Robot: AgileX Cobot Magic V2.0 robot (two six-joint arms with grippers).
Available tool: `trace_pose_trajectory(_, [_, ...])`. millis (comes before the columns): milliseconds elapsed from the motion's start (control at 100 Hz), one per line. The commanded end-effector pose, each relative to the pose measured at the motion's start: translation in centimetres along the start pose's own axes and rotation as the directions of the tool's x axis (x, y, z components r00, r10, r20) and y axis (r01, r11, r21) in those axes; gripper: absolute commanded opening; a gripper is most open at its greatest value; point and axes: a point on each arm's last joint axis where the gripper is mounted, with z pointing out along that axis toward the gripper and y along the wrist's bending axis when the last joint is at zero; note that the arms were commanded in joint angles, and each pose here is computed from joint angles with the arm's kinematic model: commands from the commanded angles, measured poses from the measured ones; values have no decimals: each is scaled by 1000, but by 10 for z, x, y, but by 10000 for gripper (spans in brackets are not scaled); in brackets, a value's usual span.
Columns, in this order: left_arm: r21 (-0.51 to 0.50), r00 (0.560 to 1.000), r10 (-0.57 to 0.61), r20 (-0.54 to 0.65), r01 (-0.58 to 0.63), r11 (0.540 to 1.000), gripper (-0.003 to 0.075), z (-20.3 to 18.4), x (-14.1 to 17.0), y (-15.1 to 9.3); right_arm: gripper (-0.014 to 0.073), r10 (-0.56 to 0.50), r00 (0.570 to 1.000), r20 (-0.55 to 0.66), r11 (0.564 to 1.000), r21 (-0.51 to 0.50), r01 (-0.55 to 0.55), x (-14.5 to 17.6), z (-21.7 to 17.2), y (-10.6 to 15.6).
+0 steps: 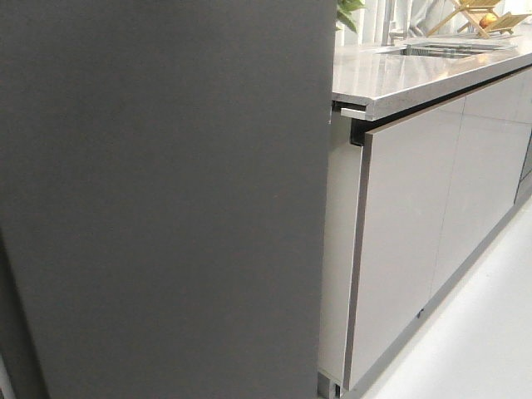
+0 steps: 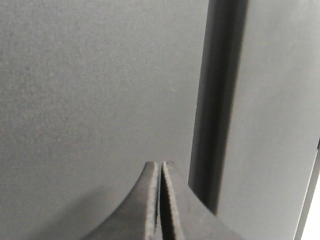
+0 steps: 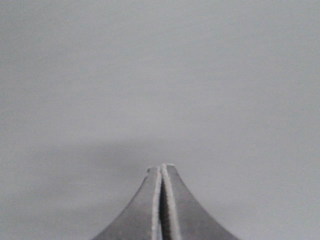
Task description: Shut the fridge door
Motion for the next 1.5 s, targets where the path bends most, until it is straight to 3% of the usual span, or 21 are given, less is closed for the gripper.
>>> trace_pose_trajectory(0, [10, 1000, -6, 29, 6, 1000, -21, 2, 4, 0, -76, -31, 985, 169, 999, 44, 24, -35, -39, -17])
trace_pose_trajectory(250, [10, 1000, -6, 29, 6, 1000, -21, 2, 4, 0, -76, -65, 979, 195, 973, 229, 19, -25, -111, -62])
trace_pose_trajectory(440, [10, 1000, -6, 29, 6, 1000, -21, 2, 4, 0, -76, -105, 965, 239, 940, 340, 18, -3, -165, -76])
trace_pose_trajectory(900, [10, 1000, -6, 29, 6, 1000, -20, 2, 4, 0, -76, -148, 965, 218, 850, 527, 11, 91, -264, -65])
trace_pose_trajectory(1490, [10, 1000, -6, 29, 6, 1000, -20, 2, 4, 0, -76, -184, 947, 264, 842, 539, 13, 190, -303, -40])
